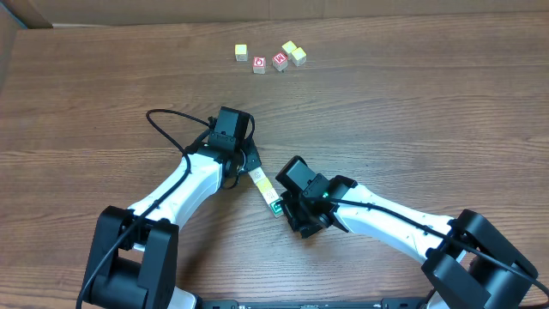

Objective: Flip 5 blocks

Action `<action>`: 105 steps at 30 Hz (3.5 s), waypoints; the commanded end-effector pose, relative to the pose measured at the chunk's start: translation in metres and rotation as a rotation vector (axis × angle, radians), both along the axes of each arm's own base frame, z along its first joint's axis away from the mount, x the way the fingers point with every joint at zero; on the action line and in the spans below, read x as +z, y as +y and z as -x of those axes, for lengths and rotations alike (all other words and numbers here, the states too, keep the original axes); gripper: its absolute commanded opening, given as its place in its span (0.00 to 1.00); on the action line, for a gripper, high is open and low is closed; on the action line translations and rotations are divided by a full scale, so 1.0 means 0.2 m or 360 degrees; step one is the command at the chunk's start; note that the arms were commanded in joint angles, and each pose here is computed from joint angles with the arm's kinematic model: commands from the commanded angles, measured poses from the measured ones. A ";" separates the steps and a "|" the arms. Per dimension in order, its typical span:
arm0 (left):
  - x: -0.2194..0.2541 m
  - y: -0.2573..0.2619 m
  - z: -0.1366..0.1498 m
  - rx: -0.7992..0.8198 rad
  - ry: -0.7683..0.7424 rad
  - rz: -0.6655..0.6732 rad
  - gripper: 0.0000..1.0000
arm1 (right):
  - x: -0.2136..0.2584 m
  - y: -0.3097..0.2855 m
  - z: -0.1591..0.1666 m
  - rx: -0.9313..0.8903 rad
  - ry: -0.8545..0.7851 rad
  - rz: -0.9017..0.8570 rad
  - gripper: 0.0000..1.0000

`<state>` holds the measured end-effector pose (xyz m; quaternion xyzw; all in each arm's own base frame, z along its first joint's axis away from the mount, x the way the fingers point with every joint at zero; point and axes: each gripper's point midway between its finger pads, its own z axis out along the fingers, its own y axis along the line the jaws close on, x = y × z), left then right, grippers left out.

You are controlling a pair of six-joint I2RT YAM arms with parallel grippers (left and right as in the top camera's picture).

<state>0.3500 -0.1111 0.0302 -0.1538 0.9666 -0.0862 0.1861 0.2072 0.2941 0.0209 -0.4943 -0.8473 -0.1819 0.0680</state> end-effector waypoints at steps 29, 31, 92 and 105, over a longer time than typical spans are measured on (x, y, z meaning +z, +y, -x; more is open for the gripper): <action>-0.09 -0.06 -0.02 -0.0038 0.0014 0.0043 0.04 | 0.01 0.05 0.08 -0.0042 0.0036 0.0018 0.29; -0.09 -0.06 -0.03 -0.0038 0.0000 0.0045 0.04 | 0.01 0.05 0.08 -0.0041 0.0040 0.0015 0.29; -0.07 -0.05 -0.09 -0.0016 -0.0060 0.0032 0.04 | 0.01 0.29 0.11 0.0325 -0.0266 -0.0082 0.04; 0.15 -0.05 -0.27 -0.0070 -0.0186 0.0015 0.06 | 0.39 0.21 -0.01 0.0945 -0.0748 0.0079 0.04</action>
